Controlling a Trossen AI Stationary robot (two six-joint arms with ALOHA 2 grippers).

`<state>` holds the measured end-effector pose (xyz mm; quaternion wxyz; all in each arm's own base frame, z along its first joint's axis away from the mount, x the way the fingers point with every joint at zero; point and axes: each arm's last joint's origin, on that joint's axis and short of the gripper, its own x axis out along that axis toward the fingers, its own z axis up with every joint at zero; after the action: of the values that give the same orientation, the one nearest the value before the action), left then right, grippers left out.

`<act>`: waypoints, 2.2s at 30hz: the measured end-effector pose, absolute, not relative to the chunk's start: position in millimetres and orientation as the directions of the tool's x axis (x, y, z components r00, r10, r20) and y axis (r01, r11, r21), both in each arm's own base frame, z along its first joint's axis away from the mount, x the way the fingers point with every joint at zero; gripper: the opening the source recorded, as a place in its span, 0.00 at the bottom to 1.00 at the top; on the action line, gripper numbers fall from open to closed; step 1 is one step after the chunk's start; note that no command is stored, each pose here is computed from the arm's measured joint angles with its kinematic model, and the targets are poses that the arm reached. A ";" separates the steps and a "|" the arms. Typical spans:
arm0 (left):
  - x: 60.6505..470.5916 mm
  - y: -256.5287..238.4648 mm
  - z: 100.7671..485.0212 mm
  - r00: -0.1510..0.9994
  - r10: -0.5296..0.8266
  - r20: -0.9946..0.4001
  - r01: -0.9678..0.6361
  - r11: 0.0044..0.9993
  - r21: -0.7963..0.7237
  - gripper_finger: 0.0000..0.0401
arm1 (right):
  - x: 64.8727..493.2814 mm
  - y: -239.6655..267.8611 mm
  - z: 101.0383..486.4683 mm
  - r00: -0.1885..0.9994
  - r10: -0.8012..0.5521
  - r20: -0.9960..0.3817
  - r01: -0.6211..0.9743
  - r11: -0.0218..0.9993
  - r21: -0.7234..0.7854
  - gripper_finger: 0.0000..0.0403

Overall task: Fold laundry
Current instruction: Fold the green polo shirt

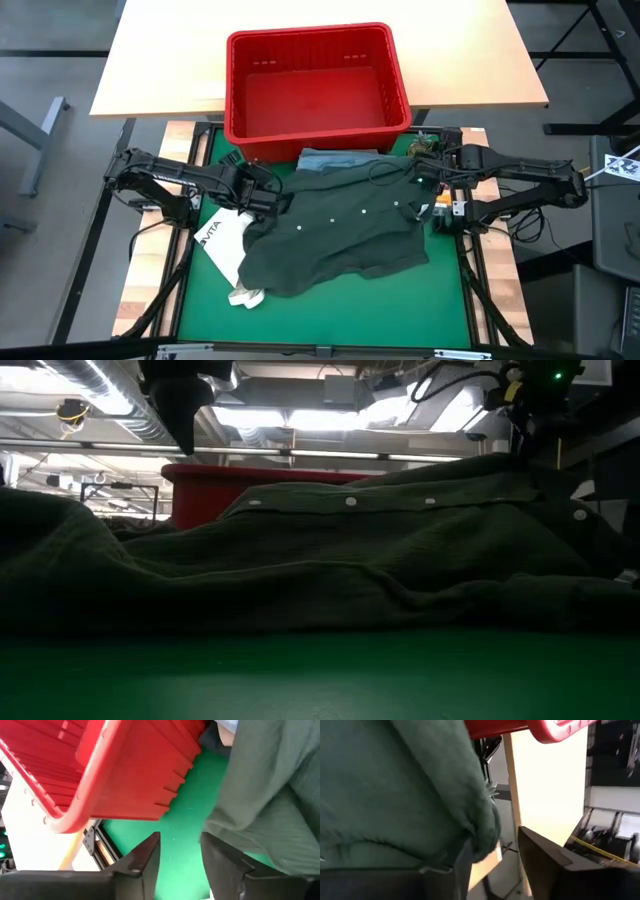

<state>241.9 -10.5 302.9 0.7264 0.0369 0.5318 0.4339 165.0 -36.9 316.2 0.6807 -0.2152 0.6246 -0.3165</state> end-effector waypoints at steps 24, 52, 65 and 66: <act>258.4 -67.9 315.3 0.310 0.166 -0.936 -0.439 0.898 0.013 0.40 | 160.2 -22.3 339.1 0.142 -0.346 -0.927 0.059 0.938 -0.341 0.47; 232.8 -211.0 234.5 0.663 -0.260 -0.703 0.061 0.954 -0.295 0.33 | 184.3 128.9 253.7 0.485 0.142 -0.863 -0.358 0.933 -0.048 0.47; 244.6 -222.7 181.7 0.566 -0.170 -0.807 0.017 0.981 -0.195 0.33 | 199.2 147.3 222.0 0.392 0.094 -0.915 -0.384 0.921 -0.070 0.47; 245.0 -223.1 178.0 0.557 -0.162 -0.814 0.015 0.983 -0.185 0.33 | 200.1 147.9 220.0 0.385 0.089 -0.919 -0.385 0.920 -0.073 0.47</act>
<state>245.0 -223.1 178.0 0.8789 -0.0787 0.4678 -0.0502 200.1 147.9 220.0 0.8206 -0.1384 0.5354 0.1442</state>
